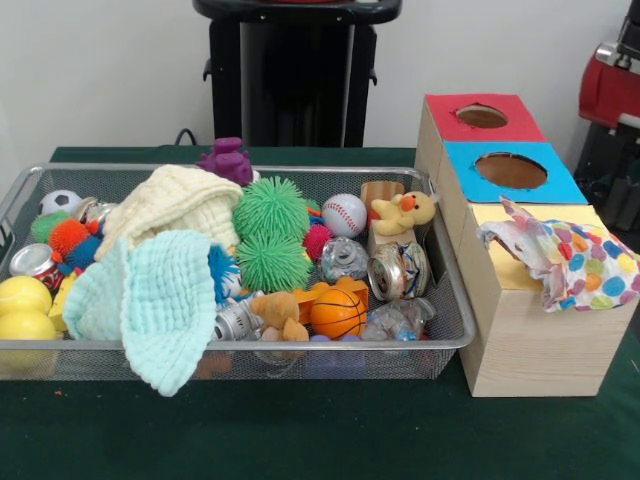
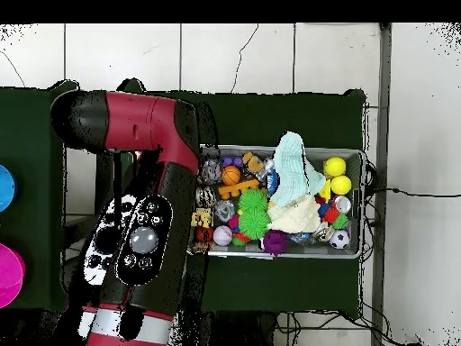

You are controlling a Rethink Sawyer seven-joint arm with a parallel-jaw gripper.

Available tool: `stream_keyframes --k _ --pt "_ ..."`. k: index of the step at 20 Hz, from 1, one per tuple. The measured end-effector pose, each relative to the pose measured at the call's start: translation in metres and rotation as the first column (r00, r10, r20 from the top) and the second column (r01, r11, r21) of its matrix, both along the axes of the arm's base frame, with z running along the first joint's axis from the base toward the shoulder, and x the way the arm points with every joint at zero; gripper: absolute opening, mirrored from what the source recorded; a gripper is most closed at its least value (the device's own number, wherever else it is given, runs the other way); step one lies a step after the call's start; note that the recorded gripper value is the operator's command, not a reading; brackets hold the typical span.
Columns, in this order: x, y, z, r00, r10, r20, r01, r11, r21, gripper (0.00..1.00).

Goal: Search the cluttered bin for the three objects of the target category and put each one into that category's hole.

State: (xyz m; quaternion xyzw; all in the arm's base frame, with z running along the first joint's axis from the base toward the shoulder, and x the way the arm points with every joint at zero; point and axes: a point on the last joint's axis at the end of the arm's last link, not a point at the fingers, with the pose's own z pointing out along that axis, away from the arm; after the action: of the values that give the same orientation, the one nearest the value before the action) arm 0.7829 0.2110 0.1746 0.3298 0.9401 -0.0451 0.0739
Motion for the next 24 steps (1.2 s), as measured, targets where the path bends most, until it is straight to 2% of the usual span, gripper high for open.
stream_keyframes --k 6,14,24 --pt "0.005 0.006 -0.01 0.9999 0.014 0.001 -0.014 0.9999 -0.002 0.0" --pt "0.003 0.005 -0.032 0.9997 0.017 -0.016 -0.017 0.9998 -0.011 0.0" --pt "0.002 0.003 -0.043 0.9998 0.017 -0.01 -0.017 0.9997 -0.017 0.0"
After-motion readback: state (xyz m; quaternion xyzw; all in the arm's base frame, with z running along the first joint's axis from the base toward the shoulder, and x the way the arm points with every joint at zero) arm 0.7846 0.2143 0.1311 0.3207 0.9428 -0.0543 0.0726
